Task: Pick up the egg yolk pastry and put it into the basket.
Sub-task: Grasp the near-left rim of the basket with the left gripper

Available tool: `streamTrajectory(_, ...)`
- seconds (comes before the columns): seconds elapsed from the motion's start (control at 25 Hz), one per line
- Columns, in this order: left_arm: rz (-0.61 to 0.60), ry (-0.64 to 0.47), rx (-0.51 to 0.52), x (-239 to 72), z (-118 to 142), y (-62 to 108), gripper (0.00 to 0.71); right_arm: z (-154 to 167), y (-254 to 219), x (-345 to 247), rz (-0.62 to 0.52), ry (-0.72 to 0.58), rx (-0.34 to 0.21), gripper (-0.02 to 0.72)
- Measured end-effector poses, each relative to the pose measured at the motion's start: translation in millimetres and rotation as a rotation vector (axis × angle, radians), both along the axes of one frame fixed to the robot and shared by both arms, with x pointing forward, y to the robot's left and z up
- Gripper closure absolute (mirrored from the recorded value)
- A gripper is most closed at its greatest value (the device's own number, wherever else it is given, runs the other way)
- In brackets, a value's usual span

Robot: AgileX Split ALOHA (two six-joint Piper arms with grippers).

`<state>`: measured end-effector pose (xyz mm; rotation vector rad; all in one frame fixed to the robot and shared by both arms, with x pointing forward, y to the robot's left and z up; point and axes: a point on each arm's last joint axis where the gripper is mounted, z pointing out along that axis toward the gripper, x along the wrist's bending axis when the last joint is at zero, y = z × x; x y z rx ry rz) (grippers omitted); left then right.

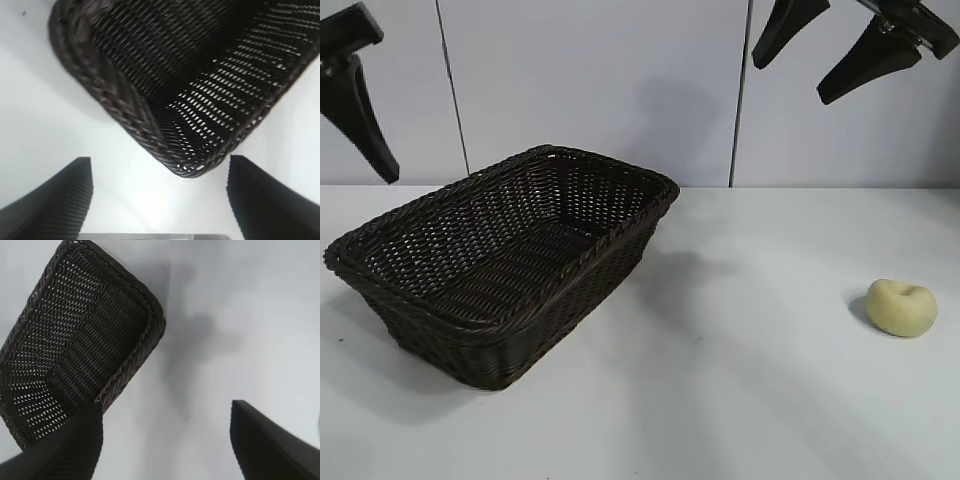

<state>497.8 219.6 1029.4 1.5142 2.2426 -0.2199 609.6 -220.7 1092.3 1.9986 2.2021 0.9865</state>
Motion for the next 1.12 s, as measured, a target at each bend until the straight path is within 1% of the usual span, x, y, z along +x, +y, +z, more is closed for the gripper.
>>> streamTrajectory(0.12,0.078,0.003,-0.016,1,-5,1.0,0.168,0,0,0,0.001,0.002,0.0,0.185)
streamTrajectory(0.36,0.225,-0.023,-0.063,7,-4,1.6,0.168,0,0,0,0.001,0.003,0.0,0.185)
streamTrajectory(0.48,0.272,-0.014,-0.077,9,-5,1.6,0.168,0,0,0,0.001,0.003,0.0,0.185)
streamTrajectory(0.6,0.29,0.017,-0.073,12,-14,1.2,0.168,0,0,0,0.001,0.003,0.0,0.185)
streamTrajectory(0.92,0.31,0.14,-0.026,16,-55,0.9,0.168,0,0,0,0.002,0.003,-0.003,0.185)
streamTrajectory(1.0,0.312,0.144,-0.019,20,-63,-1.5,0.168,0,0,0,0.002,0.003,-0.003,0.185)
streamTrajectory(1.12,0.298,0.137,-0.009,24,-75,-10.7,0.168,0,0,0,0.003,0.003,-0.006,0.185)
